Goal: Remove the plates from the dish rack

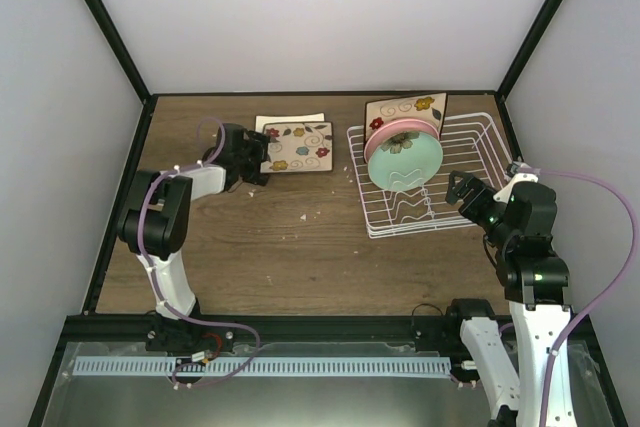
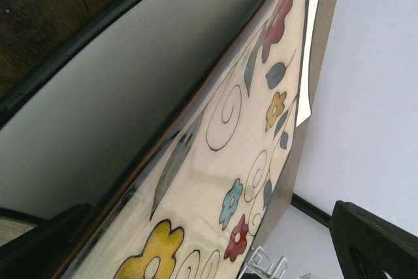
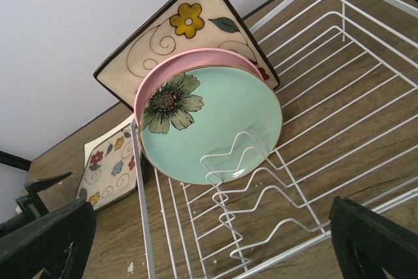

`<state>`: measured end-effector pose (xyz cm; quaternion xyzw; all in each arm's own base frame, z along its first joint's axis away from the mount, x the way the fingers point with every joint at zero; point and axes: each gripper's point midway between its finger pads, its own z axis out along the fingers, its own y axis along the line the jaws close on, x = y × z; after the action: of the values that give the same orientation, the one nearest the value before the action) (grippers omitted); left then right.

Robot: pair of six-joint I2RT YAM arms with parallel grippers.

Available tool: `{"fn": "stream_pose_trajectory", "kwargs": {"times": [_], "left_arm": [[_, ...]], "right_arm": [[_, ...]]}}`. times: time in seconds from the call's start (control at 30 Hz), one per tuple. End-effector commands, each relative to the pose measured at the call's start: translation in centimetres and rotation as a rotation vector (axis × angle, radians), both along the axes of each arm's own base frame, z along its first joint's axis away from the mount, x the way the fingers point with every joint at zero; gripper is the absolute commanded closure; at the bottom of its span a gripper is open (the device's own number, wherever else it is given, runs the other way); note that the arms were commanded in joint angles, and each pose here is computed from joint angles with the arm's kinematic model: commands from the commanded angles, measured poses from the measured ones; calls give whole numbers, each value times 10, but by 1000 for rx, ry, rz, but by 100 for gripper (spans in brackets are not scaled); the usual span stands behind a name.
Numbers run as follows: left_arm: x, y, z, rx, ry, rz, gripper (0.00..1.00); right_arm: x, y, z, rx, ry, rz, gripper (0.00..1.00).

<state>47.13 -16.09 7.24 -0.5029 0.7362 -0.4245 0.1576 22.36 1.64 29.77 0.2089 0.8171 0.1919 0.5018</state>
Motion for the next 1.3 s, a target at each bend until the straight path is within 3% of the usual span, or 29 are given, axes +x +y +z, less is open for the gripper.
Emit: {"fn": "stream_pose_trajectory", "kwargs": {"times": [0.0, 0.67, 1.03, 1.27], "left_arm": [[-24, 10, -24, 39, 173, 5, 0], [-32, 13, -13, 63, 213, 0, 0], [-4, 19, -22, 70, 168, 31, 0], [-38, 26, -25, 101, 212, -6, 0]], "right_arm": [[-3, 1, 9, -15, -27, 8, 0], [-4, 1, 8, -10, -27, 9, 0], [-6, 2, 9, -11, -22, 10, 0], [-8, 1, 7, -1, -22, 5, 0]]}}
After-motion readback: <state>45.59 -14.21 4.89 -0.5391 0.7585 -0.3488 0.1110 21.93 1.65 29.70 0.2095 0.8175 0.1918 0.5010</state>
